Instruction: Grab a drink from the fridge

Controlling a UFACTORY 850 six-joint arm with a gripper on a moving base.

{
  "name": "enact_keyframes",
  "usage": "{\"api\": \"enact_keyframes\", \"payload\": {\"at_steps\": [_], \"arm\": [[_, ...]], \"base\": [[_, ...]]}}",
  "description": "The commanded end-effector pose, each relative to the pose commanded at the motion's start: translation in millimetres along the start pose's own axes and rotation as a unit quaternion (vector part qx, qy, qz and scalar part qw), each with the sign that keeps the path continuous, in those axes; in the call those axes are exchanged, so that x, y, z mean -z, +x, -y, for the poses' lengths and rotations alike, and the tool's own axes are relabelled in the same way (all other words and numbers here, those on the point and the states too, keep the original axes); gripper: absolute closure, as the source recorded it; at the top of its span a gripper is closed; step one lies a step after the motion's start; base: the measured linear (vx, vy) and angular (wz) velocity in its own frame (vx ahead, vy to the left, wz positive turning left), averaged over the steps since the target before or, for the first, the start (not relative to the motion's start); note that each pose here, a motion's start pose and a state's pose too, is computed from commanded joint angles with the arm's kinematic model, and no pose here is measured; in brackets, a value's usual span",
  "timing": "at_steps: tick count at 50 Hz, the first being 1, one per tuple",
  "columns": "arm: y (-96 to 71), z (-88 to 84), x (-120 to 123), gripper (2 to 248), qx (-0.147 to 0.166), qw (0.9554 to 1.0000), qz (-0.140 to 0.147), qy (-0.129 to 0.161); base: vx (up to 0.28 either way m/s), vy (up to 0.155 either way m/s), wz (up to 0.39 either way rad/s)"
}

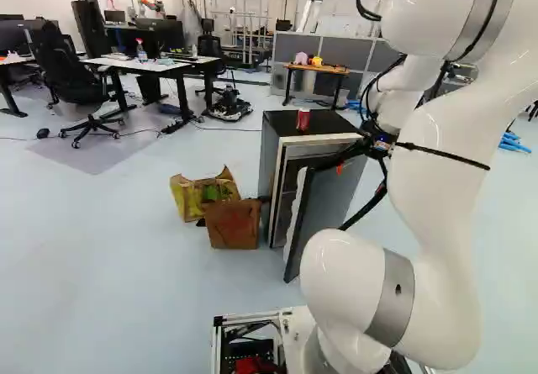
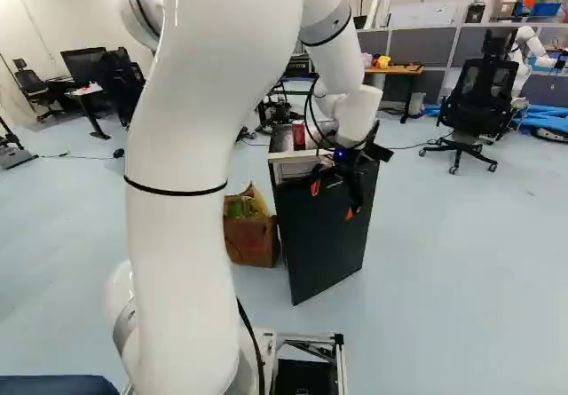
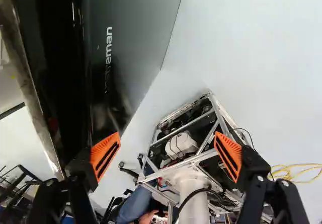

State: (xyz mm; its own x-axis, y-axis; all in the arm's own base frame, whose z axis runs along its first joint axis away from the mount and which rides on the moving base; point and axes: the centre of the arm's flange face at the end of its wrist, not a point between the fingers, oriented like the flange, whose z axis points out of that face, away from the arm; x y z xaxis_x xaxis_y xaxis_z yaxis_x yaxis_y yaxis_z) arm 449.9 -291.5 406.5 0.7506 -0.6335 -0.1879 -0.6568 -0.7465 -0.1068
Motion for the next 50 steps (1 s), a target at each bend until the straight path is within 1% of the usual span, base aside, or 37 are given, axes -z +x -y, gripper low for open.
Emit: {"api": "enact_keyframes", "payload": {"at_steps": [23, 50], "arm": [[-7.5, 33.4, -6, 3, 0.048, 0.9985, 0.004, -0.024], [-14.4, 73.6, -12, 3, 0.103, 0.9935, -0.009, -0.047]], "base": [[0.0, 0.0, 0.0], [0.0, 0.0, 0.0]]}}
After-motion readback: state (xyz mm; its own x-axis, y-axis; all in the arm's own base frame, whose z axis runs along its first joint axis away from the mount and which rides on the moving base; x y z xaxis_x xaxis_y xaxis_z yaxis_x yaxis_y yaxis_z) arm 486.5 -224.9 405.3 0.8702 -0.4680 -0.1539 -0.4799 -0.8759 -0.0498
